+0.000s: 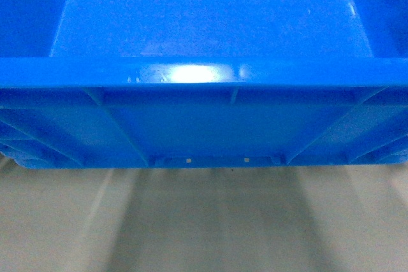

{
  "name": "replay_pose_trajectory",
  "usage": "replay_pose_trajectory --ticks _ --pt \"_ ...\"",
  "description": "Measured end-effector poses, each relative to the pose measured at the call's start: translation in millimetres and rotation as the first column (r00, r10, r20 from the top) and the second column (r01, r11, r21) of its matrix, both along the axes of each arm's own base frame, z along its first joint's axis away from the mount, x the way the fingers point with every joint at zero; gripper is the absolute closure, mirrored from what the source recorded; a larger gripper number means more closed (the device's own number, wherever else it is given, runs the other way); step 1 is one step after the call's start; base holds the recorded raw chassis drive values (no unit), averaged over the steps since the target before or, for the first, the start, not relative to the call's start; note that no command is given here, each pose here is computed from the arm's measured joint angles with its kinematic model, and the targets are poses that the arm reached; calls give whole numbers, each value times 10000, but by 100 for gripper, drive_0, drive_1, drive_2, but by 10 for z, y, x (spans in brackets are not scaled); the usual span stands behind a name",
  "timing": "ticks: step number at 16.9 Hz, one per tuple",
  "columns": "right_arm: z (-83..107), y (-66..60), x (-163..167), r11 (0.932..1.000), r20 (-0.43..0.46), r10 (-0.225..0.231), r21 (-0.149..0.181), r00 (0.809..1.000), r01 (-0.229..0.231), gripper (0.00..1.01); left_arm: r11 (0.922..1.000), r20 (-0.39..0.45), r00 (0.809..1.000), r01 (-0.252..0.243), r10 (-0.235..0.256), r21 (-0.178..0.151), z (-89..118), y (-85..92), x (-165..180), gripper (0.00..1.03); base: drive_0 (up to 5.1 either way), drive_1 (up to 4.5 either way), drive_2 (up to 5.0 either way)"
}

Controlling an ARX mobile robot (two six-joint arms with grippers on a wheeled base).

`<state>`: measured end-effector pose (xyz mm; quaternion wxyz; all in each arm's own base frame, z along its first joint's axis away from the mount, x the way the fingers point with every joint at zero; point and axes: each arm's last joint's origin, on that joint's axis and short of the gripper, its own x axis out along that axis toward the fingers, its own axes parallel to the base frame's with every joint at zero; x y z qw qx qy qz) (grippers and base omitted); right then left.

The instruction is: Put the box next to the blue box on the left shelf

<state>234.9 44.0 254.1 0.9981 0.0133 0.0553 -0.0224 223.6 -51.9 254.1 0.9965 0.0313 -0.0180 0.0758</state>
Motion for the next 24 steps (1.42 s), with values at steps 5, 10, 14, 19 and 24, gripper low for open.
replay_pose_trajectory --ticks 5,10,14,19,24 --pt "-14 0 -3 10000 -90 11 -18 10000 -11 91 10000 -89 10000 0 0 29 -9 0 0 85 0 0 0" --pt "-11 0 -2 10000 -52 11 -10 10000 -11 91 10000 -52 10000 0 0 22 -5 0 0 85 0 0 0" --pt "-9 0 -2 10000 -38 12 -11 10000 -12 91 10000 -30 10000 0 0 16 -3 0 0 85 0 0 0" --pt "-10 0 -3 10000 -53 8 -14 10000 -8 91 10000 -46 10000 -12 12 24 -4 0 0 85 1 144 -142" --pt "-6 0 -3 10000 -19 12 -7 10000 -12 91 10000 -9 10000 -8 8 13 -1 0 0 85 2 432 -428"
